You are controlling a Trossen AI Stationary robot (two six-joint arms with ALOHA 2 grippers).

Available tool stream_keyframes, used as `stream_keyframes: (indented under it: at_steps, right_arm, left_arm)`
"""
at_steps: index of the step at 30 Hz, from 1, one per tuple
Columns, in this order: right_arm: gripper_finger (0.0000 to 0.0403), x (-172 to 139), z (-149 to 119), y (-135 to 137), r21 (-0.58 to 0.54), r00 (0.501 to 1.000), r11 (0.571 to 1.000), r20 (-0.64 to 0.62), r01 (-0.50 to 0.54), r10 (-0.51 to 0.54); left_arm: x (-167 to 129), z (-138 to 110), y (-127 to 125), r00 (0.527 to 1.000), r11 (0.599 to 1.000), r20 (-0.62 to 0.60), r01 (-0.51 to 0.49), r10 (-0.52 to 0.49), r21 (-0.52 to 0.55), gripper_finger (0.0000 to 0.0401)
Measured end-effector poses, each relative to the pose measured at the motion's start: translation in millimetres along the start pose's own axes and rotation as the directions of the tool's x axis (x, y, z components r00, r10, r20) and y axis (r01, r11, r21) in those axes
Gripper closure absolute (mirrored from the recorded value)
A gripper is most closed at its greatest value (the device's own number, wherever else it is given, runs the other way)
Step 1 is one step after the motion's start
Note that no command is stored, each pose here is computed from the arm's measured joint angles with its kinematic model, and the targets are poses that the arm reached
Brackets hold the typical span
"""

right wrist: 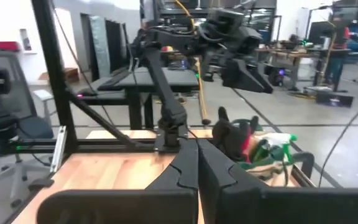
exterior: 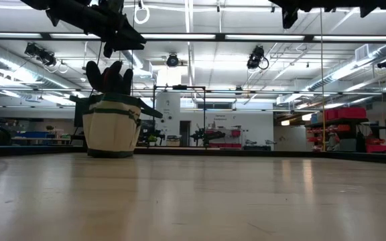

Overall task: Pick & Place Garden tools in Gardening bag
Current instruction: Return to Home Position

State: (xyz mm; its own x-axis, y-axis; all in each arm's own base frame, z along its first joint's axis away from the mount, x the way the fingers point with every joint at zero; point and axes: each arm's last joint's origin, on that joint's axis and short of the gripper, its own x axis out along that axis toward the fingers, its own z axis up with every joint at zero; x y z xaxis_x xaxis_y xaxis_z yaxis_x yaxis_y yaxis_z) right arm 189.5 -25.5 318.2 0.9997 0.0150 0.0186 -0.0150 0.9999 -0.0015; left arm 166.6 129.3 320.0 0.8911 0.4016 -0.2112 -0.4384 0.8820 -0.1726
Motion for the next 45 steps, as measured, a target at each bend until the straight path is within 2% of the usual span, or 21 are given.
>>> stream_keyframes:
  at_steps: [10, 20, 26, 35, 45]
  right_arm:
    - [0.0403, 2, -4, 18, -0.069, 0.996, 0.993, 0.007, -0.091, 0.092]
    - [0.0403, -23, -51, 33, -0.057, 0.994, 0.992, 0.001, -0.109, 0.109]
    - [0.0403, -39, -78, 37, -0.004, 0.991, 0.991, -0.018, -0.132, 0.132]
    - [0.0403, -59, -120, 35, -0.016, 0.998, 1.000, -0.052, -0.021, 0.021]
    - [0.0403, -70, -135, 34, -0.086, 1.000, 0.996, -0.023, -0.009, 0.007]
  left_arm:
    - [0, 0, 0, 1.000, 1.000, 0.000, -0.001, 0.001, 0.000, 0.0273]
    - [0, 0, 0, 1.000, 1.000, 0.000, 0.000, 0.000, 0.000, 0.0273]
    - [0, 0, 0, 1.000, 1.000, 0.000, 0.000, 0.000, 0.000, 0.0273]
    - [0, 0, 0, 1.000, 1.000, 0.000, 0.000, 0.000, 0.000, 0.0273]
    - [0, 0, 0, 1.000, 1.000, 0.000, 0.000, 0.000, 0.000, 0.0273]
